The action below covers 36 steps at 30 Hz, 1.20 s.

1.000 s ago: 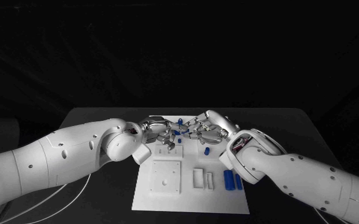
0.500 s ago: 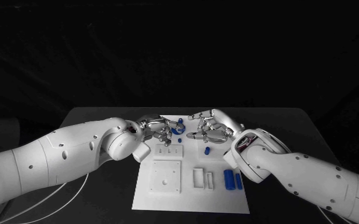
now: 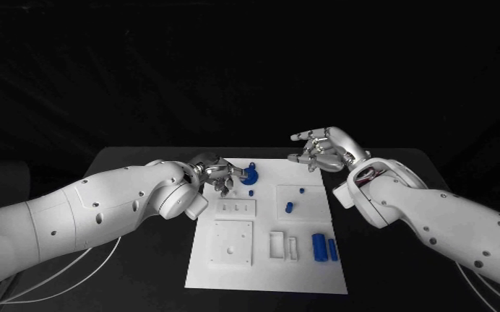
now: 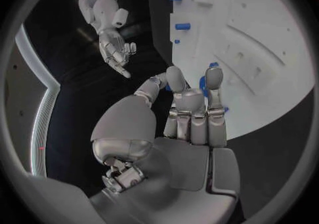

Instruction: Assemble the parts on the task board

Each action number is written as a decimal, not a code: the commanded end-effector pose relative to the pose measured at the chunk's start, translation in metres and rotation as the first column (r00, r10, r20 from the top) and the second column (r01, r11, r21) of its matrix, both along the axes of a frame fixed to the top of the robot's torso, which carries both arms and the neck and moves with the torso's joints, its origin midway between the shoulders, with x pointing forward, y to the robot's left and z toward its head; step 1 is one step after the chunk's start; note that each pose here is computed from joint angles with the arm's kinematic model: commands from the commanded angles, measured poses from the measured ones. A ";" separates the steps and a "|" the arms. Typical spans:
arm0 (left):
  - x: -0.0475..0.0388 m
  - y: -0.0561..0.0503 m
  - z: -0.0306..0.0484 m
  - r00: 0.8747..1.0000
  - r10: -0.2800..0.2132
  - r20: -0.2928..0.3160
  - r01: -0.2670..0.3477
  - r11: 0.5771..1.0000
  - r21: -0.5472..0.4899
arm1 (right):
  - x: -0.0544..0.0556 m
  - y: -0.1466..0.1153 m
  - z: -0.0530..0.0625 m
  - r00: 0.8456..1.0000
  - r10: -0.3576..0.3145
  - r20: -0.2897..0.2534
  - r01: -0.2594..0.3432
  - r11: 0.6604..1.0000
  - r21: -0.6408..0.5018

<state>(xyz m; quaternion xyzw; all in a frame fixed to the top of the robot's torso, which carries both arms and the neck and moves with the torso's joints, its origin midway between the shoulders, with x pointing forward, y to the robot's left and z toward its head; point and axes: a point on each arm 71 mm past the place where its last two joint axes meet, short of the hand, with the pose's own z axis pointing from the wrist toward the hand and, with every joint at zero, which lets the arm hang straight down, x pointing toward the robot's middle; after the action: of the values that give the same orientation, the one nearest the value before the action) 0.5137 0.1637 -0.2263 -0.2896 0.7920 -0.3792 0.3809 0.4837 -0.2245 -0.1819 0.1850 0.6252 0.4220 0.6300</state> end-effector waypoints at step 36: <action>0.0046 -0.030 -0.0219 0.999 0.000 0.043 -0.021 0.874 0.486 | 0.051 -0.038 0.021 0.992 -0.124 0.020 0.123 0.992 0.038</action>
<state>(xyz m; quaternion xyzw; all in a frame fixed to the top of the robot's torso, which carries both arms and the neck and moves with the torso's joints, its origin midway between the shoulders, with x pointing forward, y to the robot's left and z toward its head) 0.5180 0.1341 -0.2484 -0.1840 0.8556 -0.1799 0.4491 0.5349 -0.2639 -0.1611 0.2354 0.5955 0.3890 0.6624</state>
